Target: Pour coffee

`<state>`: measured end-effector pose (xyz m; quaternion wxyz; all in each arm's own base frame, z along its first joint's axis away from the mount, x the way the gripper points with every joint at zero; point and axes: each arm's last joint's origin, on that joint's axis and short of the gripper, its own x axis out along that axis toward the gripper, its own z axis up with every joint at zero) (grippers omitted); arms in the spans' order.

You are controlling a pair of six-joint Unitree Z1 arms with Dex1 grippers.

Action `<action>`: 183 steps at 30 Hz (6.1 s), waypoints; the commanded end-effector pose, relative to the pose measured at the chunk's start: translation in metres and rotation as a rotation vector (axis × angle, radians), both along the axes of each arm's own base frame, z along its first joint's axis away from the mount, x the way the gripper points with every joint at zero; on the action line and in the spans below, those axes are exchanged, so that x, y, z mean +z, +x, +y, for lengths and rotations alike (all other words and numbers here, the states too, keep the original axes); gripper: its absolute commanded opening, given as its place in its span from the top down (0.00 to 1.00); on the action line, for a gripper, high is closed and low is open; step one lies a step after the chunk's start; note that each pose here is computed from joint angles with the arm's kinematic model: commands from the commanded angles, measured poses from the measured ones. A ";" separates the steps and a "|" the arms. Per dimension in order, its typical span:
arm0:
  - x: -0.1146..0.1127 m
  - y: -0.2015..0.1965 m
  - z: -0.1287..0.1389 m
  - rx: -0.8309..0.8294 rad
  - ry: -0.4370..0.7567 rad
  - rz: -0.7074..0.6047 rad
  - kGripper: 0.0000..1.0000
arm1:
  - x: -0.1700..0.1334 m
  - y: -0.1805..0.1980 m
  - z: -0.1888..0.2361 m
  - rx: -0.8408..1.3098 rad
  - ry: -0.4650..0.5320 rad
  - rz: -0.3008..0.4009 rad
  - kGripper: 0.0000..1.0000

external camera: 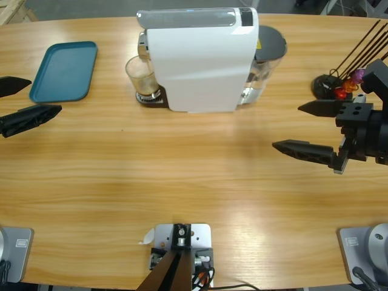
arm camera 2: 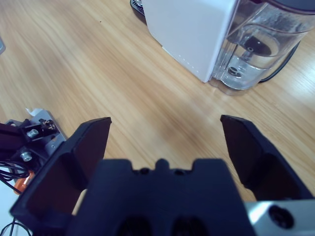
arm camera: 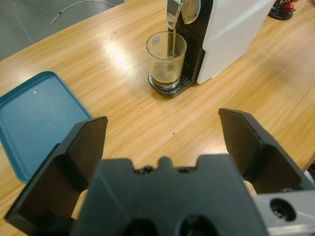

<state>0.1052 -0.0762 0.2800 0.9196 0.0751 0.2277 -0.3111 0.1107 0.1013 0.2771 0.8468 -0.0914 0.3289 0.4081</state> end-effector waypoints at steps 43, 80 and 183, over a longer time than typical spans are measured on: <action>-0.016 0.002 -0.001 0.007 0.030 0.042 0.02 | -0.011 -0.002 0.000 0.011 -0.027 0.019 0.00; -0.018 0.004 -0.003 0.003 0.035 0.054 0.02 | -0.011 -0.002 0.000 0.009 -0.029 0.018 0.00; -0.125 0.168 -0.120 -0.152 0.055 0.028 0.02 | -0.008 -0.002 -0.005 -0.057 -0.028 -0.045 0.00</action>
